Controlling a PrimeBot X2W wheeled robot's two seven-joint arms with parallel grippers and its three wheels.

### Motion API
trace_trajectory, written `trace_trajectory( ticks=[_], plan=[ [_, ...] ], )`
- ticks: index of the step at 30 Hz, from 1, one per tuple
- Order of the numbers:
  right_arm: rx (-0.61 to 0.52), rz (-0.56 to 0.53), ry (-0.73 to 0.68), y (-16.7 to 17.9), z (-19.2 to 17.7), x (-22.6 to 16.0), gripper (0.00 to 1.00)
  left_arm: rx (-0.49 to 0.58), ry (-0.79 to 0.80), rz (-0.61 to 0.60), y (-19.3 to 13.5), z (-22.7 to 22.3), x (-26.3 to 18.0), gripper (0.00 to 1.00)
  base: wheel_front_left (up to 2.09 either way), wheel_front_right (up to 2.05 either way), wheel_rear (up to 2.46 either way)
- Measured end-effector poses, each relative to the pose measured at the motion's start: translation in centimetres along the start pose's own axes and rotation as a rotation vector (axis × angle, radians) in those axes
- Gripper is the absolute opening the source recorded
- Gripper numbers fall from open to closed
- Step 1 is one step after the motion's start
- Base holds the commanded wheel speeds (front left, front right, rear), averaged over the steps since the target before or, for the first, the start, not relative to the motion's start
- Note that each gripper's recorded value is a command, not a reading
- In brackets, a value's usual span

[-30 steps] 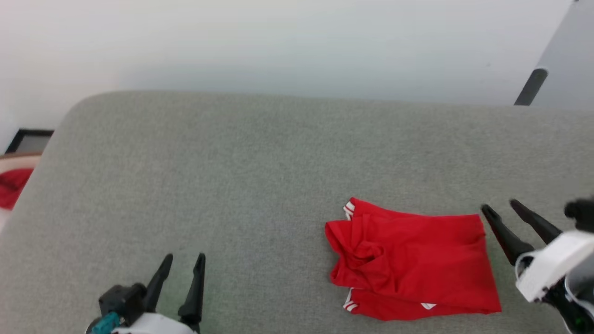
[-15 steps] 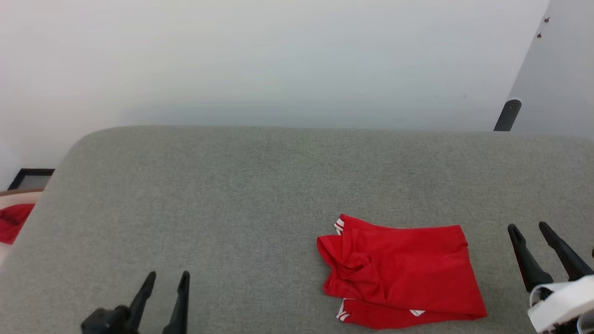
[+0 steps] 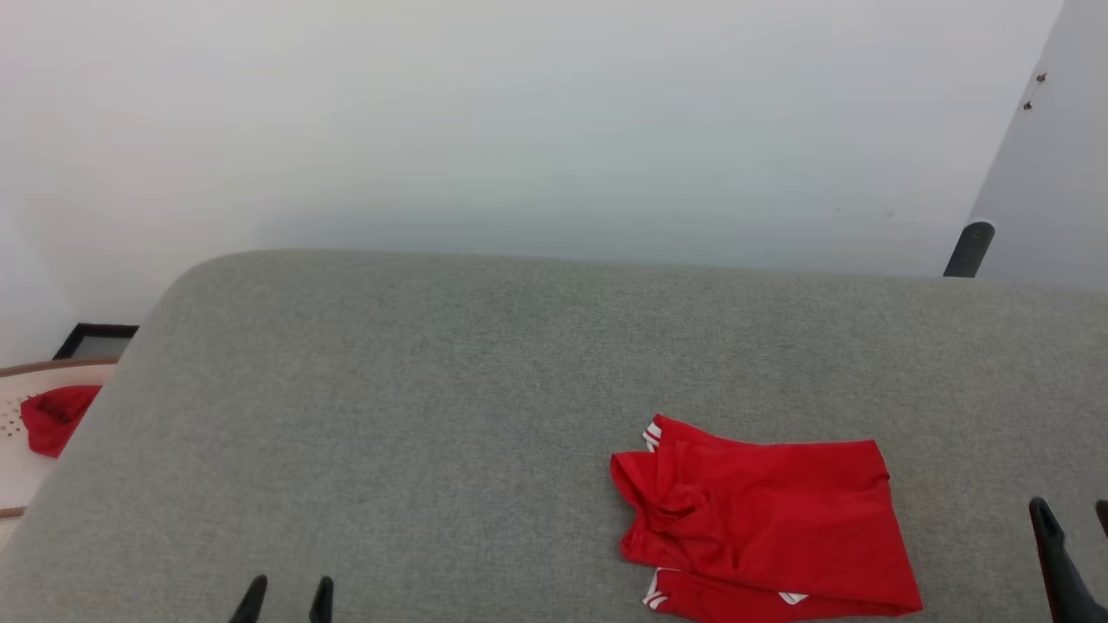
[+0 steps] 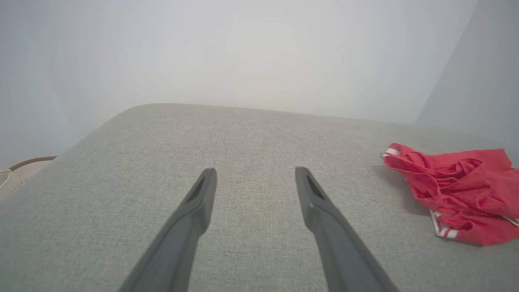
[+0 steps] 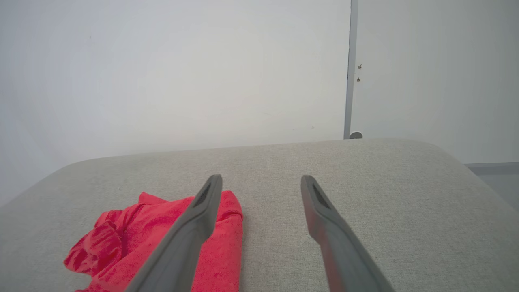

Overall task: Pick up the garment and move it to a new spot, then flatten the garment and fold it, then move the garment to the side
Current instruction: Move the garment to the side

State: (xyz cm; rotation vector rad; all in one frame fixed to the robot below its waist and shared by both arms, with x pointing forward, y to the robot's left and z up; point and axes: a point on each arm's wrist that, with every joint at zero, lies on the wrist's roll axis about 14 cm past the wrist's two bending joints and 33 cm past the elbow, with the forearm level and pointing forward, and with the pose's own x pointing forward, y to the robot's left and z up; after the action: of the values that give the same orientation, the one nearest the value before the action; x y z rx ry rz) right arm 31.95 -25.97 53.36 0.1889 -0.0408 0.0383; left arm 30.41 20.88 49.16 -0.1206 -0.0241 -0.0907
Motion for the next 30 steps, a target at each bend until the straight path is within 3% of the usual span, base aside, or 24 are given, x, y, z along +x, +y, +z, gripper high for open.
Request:
trace_trajectory(
  ticks=[30],
  plan=[
    [0.048, -0.027, -0.011, 1.5, 0.7, -1.0, 1.0, -0.006, -0.007, -0.034, -1.5, 0.5, -0.1, 1.0, 0.0, 0.0, 0.0]
  ],
)
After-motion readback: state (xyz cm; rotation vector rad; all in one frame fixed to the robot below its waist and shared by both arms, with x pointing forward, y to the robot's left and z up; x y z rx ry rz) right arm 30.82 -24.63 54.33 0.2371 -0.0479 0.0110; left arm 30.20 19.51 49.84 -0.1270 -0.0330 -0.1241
